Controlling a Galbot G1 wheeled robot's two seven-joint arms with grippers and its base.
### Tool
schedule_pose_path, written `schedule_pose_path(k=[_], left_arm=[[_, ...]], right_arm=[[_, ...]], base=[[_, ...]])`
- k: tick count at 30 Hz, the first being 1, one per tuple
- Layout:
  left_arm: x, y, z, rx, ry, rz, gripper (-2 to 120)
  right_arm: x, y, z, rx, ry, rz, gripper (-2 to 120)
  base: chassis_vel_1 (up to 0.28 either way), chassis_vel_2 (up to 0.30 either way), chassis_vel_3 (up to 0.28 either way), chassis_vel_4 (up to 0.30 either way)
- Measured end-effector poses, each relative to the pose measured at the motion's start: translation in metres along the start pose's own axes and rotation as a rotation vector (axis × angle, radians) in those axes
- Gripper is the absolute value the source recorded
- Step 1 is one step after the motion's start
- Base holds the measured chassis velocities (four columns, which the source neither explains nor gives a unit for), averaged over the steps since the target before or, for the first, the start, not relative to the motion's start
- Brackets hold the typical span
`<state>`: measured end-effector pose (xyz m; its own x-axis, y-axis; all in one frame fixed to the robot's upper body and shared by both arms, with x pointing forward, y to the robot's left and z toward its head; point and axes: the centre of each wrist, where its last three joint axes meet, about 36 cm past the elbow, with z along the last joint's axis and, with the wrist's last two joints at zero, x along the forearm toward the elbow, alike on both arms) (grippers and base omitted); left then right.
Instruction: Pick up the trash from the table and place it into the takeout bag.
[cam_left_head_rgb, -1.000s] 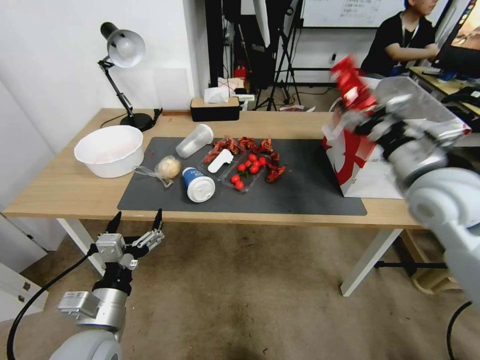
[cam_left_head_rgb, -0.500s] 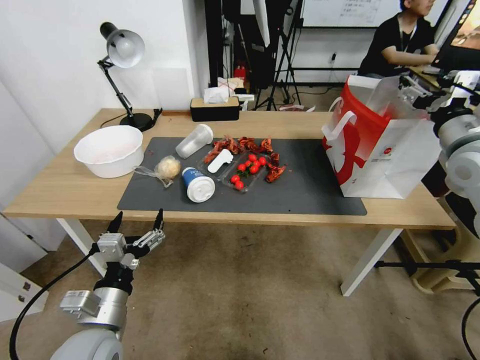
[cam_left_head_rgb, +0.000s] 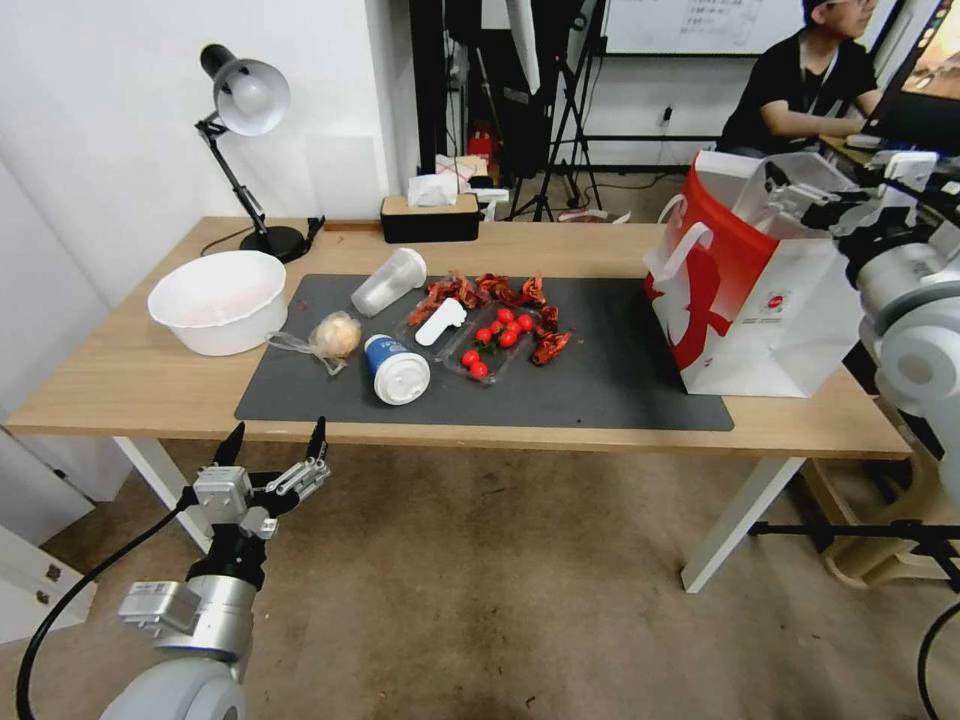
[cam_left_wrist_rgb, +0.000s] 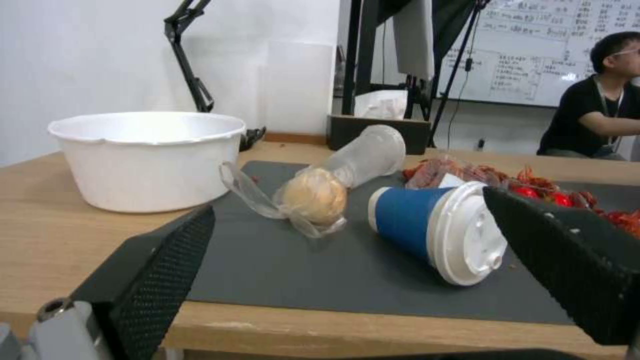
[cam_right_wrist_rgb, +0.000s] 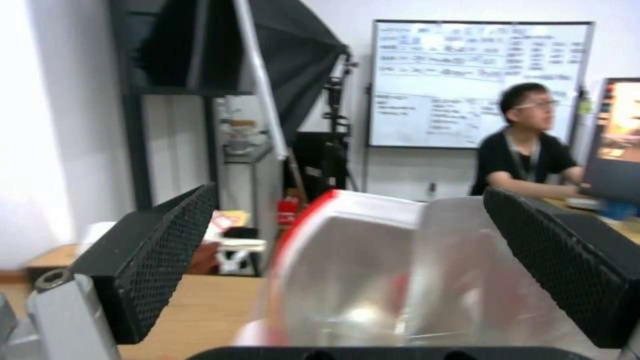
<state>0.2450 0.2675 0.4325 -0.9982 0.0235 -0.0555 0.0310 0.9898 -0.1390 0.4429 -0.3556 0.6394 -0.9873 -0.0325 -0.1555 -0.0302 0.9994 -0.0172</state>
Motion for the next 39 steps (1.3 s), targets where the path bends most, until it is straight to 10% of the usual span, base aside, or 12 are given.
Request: schedule_pose_path(k=[19, 39], left_arm=[[-0.002, 0.004, 0.002, 0.002, -0.003, 0.010, 100], [-0.003, 0.007, 0.009, 0.004, 0.001, 0.025, 100]], right_arm=[[0.106, 0.029, 0.104, 0.015, -0.126, -0.130, 100], [0.216, 0.061, 0.219, -0.117, 0.017, 0.024, 100]], base=[[0.000, 0.000, 0.000, 0.000], [0.000, 0.000, 0.000, 0.000]])
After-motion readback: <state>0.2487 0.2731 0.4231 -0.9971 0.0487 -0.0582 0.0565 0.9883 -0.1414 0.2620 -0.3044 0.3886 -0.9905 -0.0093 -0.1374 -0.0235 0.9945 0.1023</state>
